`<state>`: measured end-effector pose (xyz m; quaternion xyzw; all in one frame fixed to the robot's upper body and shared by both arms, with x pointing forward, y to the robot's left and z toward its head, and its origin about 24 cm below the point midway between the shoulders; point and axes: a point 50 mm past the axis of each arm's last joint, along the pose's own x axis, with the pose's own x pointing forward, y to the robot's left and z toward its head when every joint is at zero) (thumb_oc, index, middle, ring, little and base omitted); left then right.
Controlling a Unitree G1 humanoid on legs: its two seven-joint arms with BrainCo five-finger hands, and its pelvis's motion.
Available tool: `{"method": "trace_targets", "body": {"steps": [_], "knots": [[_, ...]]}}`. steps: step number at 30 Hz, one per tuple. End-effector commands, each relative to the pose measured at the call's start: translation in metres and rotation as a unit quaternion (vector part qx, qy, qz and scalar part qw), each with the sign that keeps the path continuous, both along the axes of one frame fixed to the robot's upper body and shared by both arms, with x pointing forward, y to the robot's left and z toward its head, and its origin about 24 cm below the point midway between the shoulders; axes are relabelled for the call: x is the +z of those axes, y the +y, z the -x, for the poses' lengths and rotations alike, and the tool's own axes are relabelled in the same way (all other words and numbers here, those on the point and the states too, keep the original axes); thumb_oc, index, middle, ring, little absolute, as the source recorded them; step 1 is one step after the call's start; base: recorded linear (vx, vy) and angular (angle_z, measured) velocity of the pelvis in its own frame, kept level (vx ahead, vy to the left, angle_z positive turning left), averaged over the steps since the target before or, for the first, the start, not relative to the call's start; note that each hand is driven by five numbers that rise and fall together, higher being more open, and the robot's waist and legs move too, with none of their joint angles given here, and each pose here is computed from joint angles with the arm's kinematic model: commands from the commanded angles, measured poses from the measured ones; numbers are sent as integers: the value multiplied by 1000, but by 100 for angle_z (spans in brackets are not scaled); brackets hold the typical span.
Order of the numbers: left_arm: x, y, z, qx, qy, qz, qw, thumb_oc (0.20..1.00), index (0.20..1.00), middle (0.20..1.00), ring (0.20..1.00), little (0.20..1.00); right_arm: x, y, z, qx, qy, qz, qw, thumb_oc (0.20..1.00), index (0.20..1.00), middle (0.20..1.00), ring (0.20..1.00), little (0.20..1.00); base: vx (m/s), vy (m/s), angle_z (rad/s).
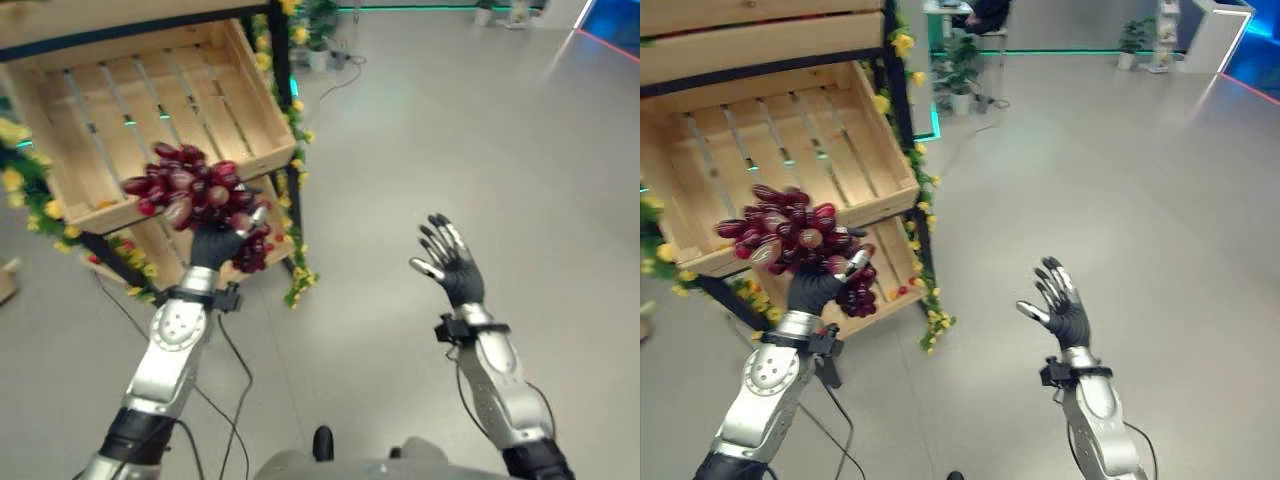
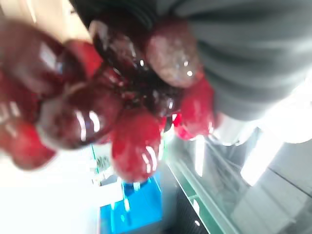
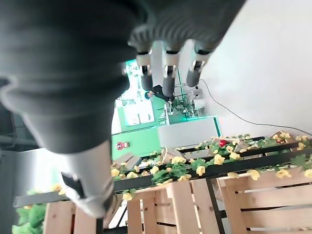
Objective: Pick up the fruits from the basket on one side to the basket on the other side
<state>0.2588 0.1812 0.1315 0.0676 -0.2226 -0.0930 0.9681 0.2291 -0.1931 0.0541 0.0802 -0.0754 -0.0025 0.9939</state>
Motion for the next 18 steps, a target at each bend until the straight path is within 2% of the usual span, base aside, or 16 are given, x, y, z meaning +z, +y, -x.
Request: {"method": "trace_targets", "body": {"steps": [1,9,11,18], "knots": [[35,-11,5,-37,-98,-40,994,200,200,200,200,200,31,-7,-13,-7,-80,11,997,1000,1000,1000,1000,1000,287,-179,158],[36,-1,12,-22,-102,-36,994,200,200,200,200,200,30,-7,-13,3,-81,22,996,1000,1000,1000,1000,1000,217,-204,76],[38,6,15,-7,-109,-40,993,200,200,200,200,200,35,-2,-14,30,-89,39,995,1000,1000,1000,1000,1000,119,-204,4],[39,2,14,-14,-112,-29,993,200,200,200,200,200,34,-9,-9,39,-81,39,995,1000,1000,1000,1000,1000,94,-158,24]]}}
